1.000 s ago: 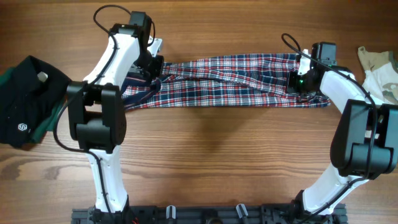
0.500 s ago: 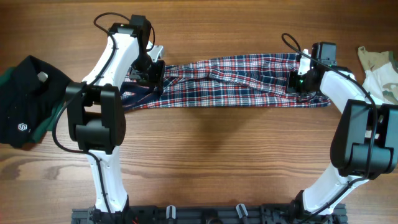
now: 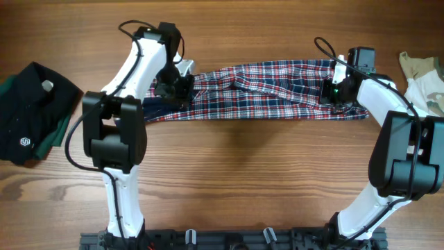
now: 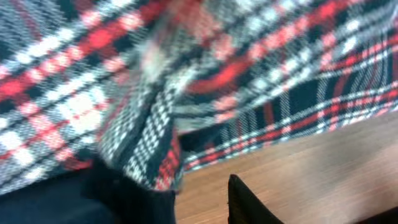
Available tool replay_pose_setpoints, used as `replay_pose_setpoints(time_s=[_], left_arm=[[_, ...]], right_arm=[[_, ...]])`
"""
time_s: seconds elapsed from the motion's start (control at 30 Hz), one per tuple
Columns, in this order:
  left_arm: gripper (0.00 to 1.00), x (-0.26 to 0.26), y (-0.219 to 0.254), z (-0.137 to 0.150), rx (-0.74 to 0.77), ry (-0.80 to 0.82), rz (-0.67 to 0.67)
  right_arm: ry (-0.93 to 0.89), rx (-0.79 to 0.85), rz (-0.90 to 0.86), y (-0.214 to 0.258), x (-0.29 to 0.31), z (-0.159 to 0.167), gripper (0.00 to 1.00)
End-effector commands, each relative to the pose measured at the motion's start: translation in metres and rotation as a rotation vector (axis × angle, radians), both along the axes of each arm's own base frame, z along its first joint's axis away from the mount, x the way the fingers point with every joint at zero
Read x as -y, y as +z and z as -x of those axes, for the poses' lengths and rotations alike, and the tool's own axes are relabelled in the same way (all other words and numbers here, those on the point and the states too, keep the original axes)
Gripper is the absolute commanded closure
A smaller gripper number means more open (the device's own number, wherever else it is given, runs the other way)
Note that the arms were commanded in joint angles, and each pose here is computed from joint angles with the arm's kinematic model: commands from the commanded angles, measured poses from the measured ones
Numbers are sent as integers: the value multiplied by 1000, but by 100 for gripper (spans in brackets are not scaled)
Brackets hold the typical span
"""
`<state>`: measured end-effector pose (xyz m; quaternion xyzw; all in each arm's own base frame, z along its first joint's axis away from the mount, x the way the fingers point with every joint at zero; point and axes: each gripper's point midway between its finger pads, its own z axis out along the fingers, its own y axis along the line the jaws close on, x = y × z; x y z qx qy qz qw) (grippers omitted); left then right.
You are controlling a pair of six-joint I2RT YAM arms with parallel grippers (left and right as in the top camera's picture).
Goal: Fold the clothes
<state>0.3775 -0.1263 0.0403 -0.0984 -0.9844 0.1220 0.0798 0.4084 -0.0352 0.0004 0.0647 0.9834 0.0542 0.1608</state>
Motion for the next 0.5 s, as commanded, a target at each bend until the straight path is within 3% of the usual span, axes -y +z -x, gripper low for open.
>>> replay_pose_setpoints(time_s=[0.0, 0.1, 0.17, 0.3, 0.4, 0.47], left_arm=[[62, 19, 13, 16, -26, -29, 16], [48, 13, 7, 29, -65, -33, -65], [48, -13, -2, 26, -49, 39, -224], [48, -37, -18, 11, 34, 91, -346], [53, -43, -4, -13, 125, 174, -334], [43, -39, 56, -36, 285, 238, -225]], right_arm=[[-24, -78, 17, -24, 2, 19, 94], [-24, -78, 18, -24, 3, 19, 93], [-38, -89, 71, -24, 12, 21, 90], [-94, -93, 254, -22, 45, 21, 89], [-113, -81, 307, -19, 56, 19, 85], [-127, -79, 304, -19, 59, 19, 81]])
